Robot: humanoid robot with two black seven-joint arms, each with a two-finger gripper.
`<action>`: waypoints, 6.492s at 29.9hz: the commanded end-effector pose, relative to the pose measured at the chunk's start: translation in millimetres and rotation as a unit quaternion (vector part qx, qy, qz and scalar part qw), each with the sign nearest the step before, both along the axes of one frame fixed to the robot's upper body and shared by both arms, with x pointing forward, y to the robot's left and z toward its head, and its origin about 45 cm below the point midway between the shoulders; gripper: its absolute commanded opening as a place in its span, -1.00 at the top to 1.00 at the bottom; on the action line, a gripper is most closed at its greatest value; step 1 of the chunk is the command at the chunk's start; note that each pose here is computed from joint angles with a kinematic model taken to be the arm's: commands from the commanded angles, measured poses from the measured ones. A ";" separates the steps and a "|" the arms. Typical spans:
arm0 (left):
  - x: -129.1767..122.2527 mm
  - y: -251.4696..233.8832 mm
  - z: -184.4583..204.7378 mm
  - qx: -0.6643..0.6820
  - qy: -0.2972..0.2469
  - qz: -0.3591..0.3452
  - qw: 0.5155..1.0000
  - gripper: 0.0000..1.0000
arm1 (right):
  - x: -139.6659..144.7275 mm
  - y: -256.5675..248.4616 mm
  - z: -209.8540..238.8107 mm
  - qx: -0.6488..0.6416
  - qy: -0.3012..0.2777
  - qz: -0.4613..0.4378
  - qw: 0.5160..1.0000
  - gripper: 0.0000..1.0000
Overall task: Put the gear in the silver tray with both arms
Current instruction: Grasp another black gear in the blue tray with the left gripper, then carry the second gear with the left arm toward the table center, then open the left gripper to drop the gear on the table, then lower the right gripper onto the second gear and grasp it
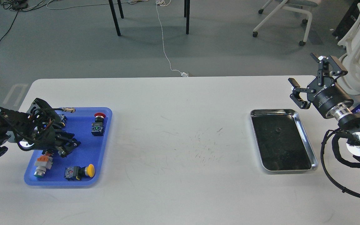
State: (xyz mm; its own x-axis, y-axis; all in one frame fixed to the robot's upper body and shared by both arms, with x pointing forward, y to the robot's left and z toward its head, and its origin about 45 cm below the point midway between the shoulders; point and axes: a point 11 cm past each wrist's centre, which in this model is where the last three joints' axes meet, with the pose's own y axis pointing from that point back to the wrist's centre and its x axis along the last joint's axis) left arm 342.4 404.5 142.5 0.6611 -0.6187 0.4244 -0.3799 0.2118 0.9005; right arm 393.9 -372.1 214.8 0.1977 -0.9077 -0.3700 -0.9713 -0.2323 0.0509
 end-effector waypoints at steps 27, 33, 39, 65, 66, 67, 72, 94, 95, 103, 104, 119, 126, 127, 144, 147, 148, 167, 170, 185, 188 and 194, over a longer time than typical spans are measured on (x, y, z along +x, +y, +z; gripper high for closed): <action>37.6 -58.6 95.1 -0.066 -0.099 -0.076 0.990 0.73 | 2.5 -3.5 7.3 0.002 -0.009 -0.004 1.000 -0.94; 39.2 -128.5 139.9 -0.104 -0.131 -0.169 0.971 0.73 | 18.2 4.4 33.4 -0.002 -0.038 0.007 0.999 -0.94; 31.5 -208.8 135.7 -0.133 -0.108 -0.248 0.953 0.73 | 44.9 33.2 84.0 -0.060 -0.092 0.064 0.992 -0.94; -13.6 -380.2 23.9 -0.100 0.015 -0.373 0.922 0.72 | 76.9 145.1 144.5 -0.184 -0.146 0.210 0.949 -0.95; -15.3 -386.0 22.6 -0.101 0.016 -0.376 0.921 0.72 | 76.8 144.1 144.0 -0.184 -0.146 0.209 0.950 -0.95; -16.5 -392.0 21.5 -0.102 0.016 -0.378 0.920 0.72 | 76.9 143.4 144.1 -0.184 -0.146 0.208 0.950 -0.95; -3.9 -388.8 15.8 -0.090 0.012 -0.359 0.929 0.72 | 76.7 141.6 143.4 -0.185 -0.144 0.207 0.950 -0.95; 2.8 -373.8 1.6 -0.071 0.017 -0.342 0.937 -0.11 | 76.3 129.1 142.7 -0.189 -0.141 0.196 0.952 -0.95; 2.0 -374.9 2.4 -0.072 0.017 -0.344 0.936 -0.24 | 76.3 128.3 142.9 -0.189 -0.141 0.195 0.952 -0.95; 13.4 -359.5 29.8 -0.119 -0.004 -0.326 0.938 -0.69 | 73.3 106.2 147.3 -0.194 -0.139 0.180 0.954 -0.95; 22.8 -348.5 39.2 -0.138 -0.010 -0.302 0.943 -0.71 | 72.3 97.9 146.5 -0.196 -0.136 0.173 0.956 -0.95; 62.6 -201.4 114.6 -0.689 0.041 0.224 0.688 -0.96 | -14.4 56.4 50.8 -0.451 -0.092 0.344 0.818 -0.97; 62.7 -159.7 119.4 -0.782 0.010 0.296 0.548 -0.96 | -26.4 79.1 29.4 -0.579 -0.128 0.464 0.658 -0.97; 63.2 -153.5 120.6 -0.793 0.008 0.305 0.528 -0.96 | -25.9 87.9 28.4 -0.598 -0.139 0.485 0.623 -0.97; 66.4 -142.0 121.0 -0.818 0.047 0.374 0.435 -0.96 | -29.6 219.7 -30.4 -0.675 -0.243 0.640 0.275 -0.85; 66.0 -143.6 121.1 -0.818 0.049 0.373 0.436 -0.96 | -38.5 232.8 -46.1 -0.665 -0.262 0.644 0.273 -0.74; 66.3 -143.8 121.7 -0.818 0.049 0.372 0.436 -0.96 | -40.6 234.3 -50.6 -0.663 -0.263 0.646 0.272 -0.66; 66.1 -153.2 120.0 -0.822 0.058 0.370 0.429 -0.96 | -45.3 233.5 -76.4 -0.663 -0.276 0.641 0.270 -0.08; 66.1 -153.2 120.0 -0.822 0.058 0.370 0.429 -0.96 | -44.3 234.2 -75.6 -0.664 -0.283 0.637 0.271 0.01; 66.0 -153.5 120.4 -0.822 0.058 0.370 0.429 -0.96 | -48.1 236.4 -86.5 -0.661 -0.283 0.639 0.273 0.19; 66.0 -153.5 120.4 -0.822 0.058 0.370 0.429 -0.96 | -47.7 238.4 -87.2 -0.661 -0.285 0.638 0.273 0.28; 65.7 -154.2 121.1 -0.823 0.059 0.369 0.429 -0.96 | -47.2 237.3 -88.4 -0.662 -0.282 0.638 0.273 0.58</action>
State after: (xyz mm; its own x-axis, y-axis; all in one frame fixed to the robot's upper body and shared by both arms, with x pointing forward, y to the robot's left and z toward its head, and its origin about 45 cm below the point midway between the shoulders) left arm 408.6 250.8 263.4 0.4955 0.8504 -0.1770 -0.8627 0.4582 -0.2141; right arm 346.6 -134.2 127.2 0.3497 0.7692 0.5349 -0.0816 -0.5438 0.8353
